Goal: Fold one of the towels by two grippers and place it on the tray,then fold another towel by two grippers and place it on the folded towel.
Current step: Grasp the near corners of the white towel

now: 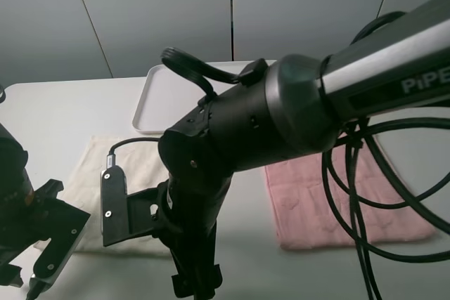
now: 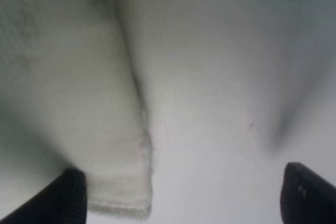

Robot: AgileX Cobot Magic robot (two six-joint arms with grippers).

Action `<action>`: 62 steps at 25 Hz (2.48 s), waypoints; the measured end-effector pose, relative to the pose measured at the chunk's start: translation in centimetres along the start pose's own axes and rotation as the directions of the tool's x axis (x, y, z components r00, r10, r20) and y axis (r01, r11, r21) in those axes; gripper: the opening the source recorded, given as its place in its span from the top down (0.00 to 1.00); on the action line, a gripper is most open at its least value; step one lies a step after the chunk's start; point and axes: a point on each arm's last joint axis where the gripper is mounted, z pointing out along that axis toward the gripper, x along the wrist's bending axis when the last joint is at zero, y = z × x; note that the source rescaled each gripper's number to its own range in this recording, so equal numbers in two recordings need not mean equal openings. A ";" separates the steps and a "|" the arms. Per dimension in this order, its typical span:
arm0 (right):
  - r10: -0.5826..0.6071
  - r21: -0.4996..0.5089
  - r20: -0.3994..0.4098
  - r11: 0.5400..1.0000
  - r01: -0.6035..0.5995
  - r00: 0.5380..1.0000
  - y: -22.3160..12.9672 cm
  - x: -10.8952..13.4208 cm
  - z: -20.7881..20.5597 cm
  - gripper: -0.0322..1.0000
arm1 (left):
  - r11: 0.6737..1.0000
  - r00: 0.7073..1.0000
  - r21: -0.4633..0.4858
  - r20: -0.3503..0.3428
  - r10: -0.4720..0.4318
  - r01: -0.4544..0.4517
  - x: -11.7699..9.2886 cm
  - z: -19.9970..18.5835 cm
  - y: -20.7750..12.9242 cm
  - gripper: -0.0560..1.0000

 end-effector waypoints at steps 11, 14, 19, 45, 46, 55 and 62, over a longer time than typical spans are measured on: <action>-0.017 0.130 -0.018 0.991 0.019 1.000 0.2 0.6 3.0 0.00 | 1.000 1.000 -0.001 -0.002 -0.014 0.014 0.0 0.0 0.0 0.03; 0.008 0.156 -0.013 0.988 -0.006 1.000 0.1 0.7 3.6 0.00 | 1.000 1.000 -0.001 -0.002 -0.014 0.014 0.0 0.0 0.0 0.03; 0.041 0.173 -0.009 0.984 -0.039 0.999 0.0 0.8 3.7 0.00 | 1.000 1.000 -0.001 -0.002 -0.014 0.014 0.0 0.0 0.0 0.04; 0.078 0.216 -0.052 0.974 -0.065 0.996 1.6 -0.3 4.5 0.15 | 1.000 1.000 -0.001 -0.004 -0.015 0.015 0.0 0.0 0.0 0.04; 0.078 0.217 -0.053 0.974 -0.065 0.996 1.6 -0.3 4.5 0.15 | 1.000 1.000 -0.001 -0.004 -0.015 0.015 0.0 0.0 0.0 0.04; 0.045 0.230 -0.026 0.973 -0.038 0.999 1.4 -0.5 4.5 0.36 | 1.000 1.000 -0.001 -0.003 -0.015 0.015 0.0 0.0 0.0 0.04; 0.078 0.179 0.050 0.980 -0.086 0.996 1.8 -1.2 4.6 0.80 | 1.000 1.000 -0.001 -0.003 -0.015 0.015 0.0 0.0 0.0 0.04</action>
